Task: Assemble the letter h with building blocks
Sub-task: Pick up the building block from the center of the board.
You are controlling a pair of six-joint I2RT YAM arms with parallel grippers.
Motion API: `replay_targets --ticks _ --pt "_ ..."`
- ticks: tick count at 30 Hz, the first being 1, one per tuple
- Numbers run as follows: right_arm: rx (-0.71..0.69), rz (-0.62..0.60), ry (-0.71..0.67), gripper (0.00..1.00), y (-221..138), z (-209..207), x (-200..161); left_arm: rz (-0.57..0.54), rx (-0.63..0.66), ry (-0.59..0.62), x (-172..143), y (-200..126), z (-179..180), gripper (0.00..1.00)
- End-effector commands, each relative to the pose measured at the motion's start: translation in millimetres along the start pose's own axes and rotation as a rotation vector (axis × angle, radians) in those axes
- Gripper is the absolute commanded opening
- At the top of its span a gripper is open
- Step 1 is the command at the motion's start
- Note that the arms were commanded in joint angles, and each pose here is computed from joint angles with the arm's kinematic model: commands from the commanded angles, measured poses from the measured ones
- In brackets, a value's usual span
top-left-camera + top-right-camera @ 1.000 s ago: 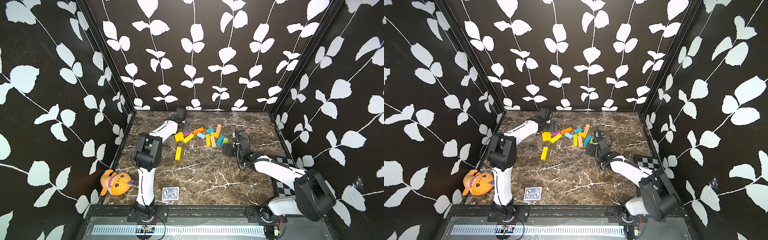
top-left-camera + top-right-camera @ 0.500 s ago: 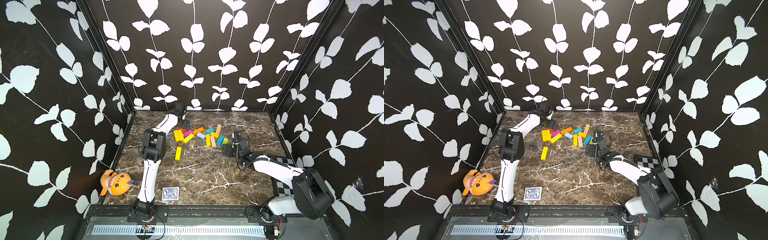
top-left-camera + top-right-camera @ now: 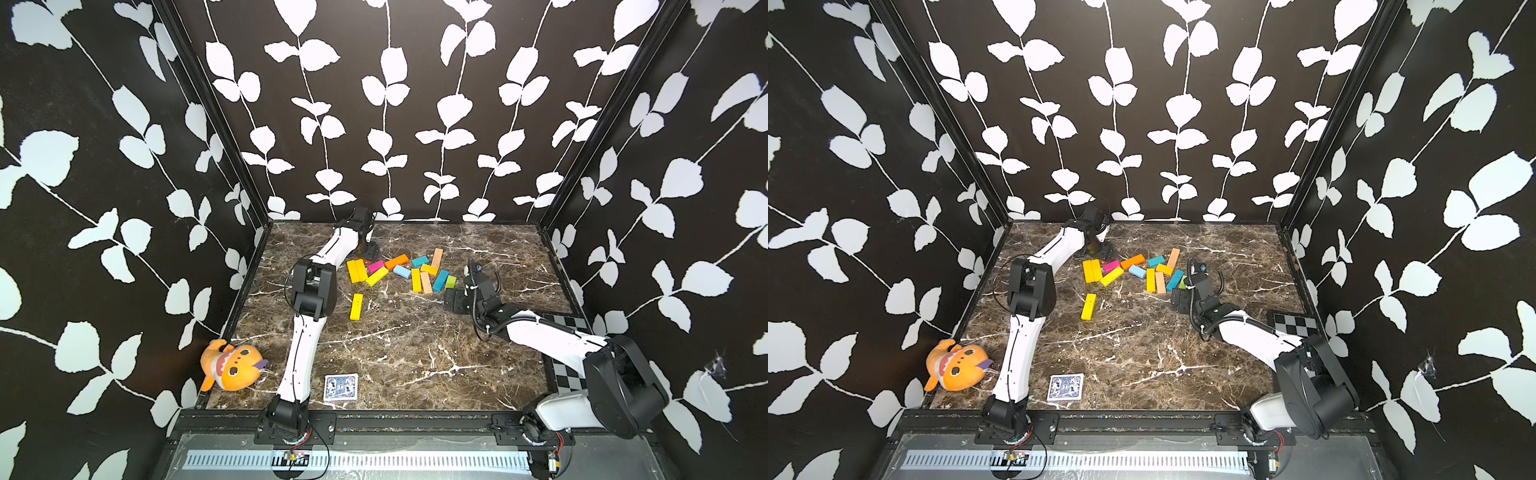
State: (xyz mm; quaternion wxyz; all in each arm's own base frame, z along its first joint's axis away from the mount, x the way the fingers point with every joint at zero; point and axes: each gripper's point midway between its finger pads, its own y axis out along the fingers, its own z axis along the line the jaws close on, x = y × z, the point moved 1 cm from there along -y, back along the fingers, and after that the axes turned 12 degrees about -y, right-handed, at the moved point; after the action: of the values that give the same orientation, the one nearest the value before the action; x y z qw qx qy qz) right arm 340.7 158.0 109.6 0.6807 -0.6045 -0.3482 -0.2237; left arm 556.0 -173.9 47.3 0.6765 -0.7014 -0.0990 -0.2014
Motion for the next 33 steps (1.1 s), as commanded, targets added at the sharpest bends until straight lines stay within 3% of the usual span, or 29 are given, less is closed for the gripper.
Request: replay_targets --ticks 1,6,10,15,25,28,33 --pt "-0.005 0.002 0.013 0.99 3 -1 1 0.038 0.015 0.033 -6 -2 2 0.82" --pt "-0.004 0.012 0.011 0.99 5 0 -1 0.049 0.046 0.073 -10 1 0 0.75" --pt "-0.006 0.014 0.012 0.99 5 0 -1 0.039 0.055 0.077 -8 1 0 0.59" --pt "-0.008 0.014 0.011 0.99 5 -1 -2 -0.017 0.057 0.054 2 -8 -1 0.50" --pt "-0.009 0.014 0.013 0.99 5 -1 -2 -0.309 0.031 -0.079 52 -109 -5 0.48" --pt "-0.005 0.017 0.015 0.99 6 0 -3 -0.339 0.015 -0.133 45 -130 -5 0.48" --pt "-0.001 0.019 0.018 0.99 6 0 -3 -0.326 -0.017 -0.207 2 -149 -9 0.47"
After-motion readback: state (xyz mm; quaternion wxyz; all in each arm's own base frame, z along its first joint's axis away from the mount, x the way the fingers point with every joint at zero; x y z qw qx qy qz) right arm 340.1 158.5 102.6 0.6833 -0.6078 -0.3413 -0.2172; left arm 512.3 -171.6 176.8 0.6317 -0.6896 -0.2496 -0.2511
